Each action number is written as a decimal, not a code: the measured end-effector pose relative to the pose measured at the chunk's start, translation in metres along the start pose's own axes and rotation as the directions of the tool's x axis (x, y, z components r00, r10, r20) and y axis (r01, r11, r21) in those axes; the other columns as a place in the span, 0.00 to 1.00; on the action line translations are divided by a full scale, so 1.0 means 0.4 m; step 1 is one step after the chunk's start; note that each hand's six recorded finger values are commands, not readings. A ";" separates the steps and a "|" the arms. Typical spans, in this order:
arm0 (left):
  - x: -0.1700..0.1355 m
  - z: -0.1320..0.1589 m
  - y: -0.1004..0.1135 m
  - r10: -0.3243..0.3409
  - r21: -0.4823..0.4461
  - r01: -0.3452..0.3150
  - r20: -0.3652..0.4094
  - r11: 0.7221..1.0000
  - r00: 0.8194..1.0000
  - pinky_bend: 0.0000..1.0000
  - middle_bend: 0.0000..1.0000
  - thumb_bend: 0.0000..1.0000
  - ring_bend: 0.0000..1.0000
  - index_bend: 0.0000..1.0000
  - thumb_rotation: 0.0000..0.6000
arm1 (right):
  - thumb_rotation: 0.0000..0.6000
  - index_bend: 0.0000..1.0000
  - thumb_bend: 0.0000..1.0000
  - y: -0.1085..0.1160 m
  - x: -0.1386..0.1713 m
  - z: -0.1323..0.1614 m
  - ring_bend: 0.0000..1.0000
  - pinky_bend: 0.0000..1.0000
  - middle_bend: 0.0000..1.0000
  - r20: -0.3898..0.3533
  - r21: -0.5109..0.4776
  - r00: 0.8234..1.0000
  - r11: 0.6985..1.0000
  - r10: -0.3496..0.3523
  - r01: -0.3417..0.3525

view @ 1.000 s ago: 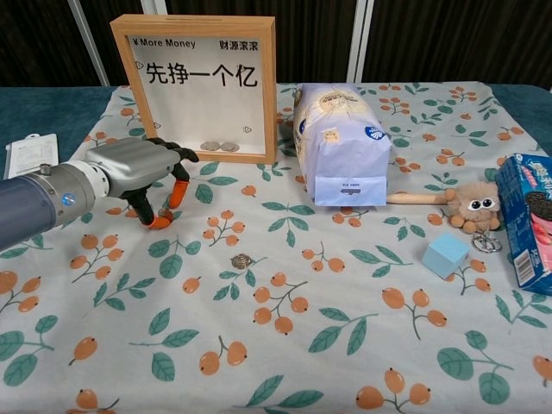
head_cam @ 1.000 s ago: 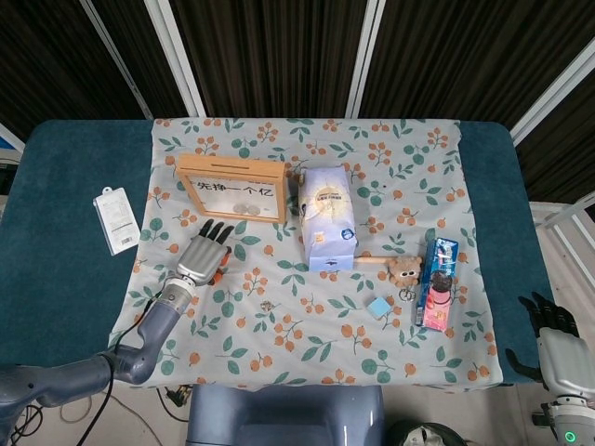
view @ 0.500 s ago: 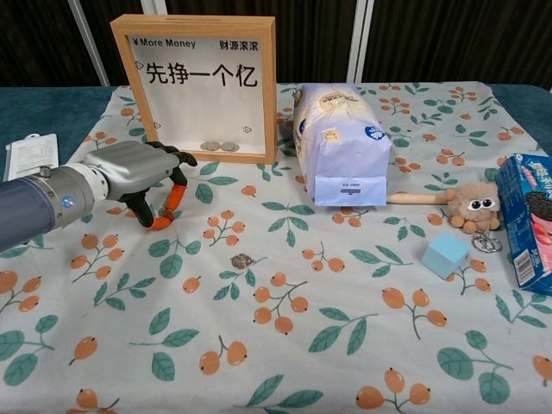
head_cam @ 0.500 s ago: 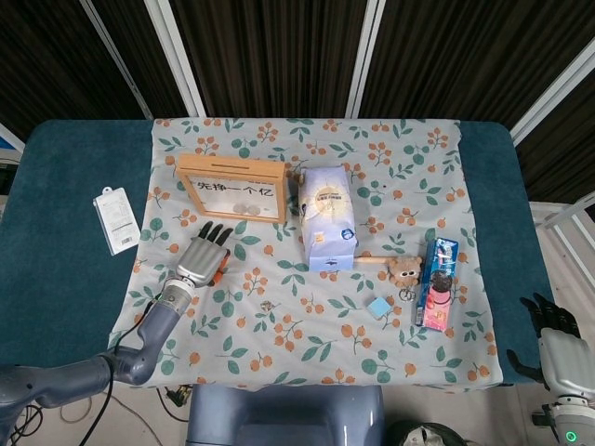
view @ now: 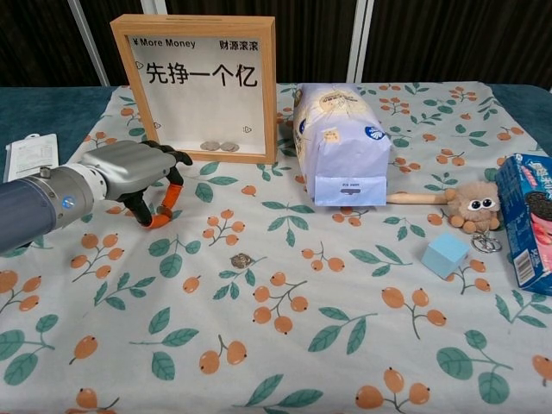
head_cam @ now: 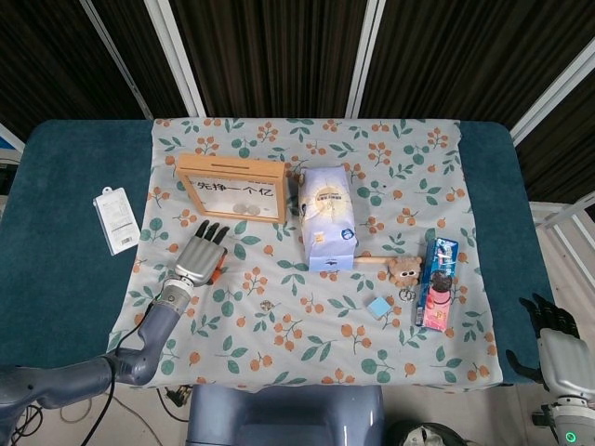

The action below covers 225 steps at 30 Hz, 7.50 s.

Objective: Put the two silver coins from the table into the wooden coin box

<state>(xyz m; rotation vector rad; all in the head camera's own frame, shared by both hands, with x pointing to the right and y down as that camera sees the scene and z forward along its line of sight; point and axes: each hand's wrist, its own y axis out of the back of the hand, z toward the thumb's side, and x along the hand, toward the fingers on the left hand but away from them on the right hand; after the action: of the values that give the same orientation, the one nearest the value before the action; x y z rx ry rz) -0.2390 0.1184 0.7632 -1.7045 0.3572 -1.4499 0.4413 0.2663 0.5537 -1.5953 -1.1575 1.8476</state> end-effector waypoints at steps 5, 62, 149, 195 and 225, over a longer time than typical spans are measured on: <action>-0.003 -0.008 0.004 0.002 0.003 -0.002 -0.011 1.000 1.000 0.00 0.09 0.39 0.00 0.64 1.00 | 1.00 0.13 0.37 0.002 0.001 -0.002 0.04 0.00 0.05 0.004 -0.004 1.000 1.000 -0.001 0.001; -0.086 -0.209 0.670 0.148 -0.110 -0.153 -0.052 0.982 0.988 0.00 0.14 0.57 0.00 0.69 1.00 | 1.00 0.13 0.37 0.012 -0.002 -0.019 0.04 0.00 0.05 0.054 -0.068 0.999 0.998 0.000 0.004; 0.169 -0.120 0.650 0.017 -0.172 -0.023 -0.033 0.985 0.999 0.00 0.13 0.43 0.00 0.45 1.00 | 1.00 0.13 0.37 0.026 -0.012 -0.045 0.04 0.00 0.05 0.129 -0.131 0.992 0.991 -0.007 0.024; 0.170 -0.110 0.650 0.003 -0.152 -0.007 -0.030 0.988 1.000 0.00 0.11 0.30 0.00 0.28 1.00 | 1.00 0.13 0.37 0.030 -0.012 -0.047 0.04 0.00 0.05 0.137 -0.132 0.991 0.991 -0.011 0.029; 0.165 -0.105 0.660 0.015 -0.139 -0.019 -0.029 0.990 0.999 0.00 0.11 0.30 0.00 0.28 1.00 | 1.00 0.13 0.37 0.029 -0.011 -0.049 0.04 0.00 0.05 0.143 -0.135 0.990 0.990 -0.008 0.027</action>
<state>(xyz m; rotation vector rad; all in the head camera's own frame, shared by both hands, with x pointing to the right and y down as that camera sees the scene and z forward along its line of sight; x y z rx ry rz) -0.1799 -0.1028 0.6099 -1.7885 0.4968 -1.4667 0.4633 0.2623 0.5471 -1.5394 -1.3829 1.9346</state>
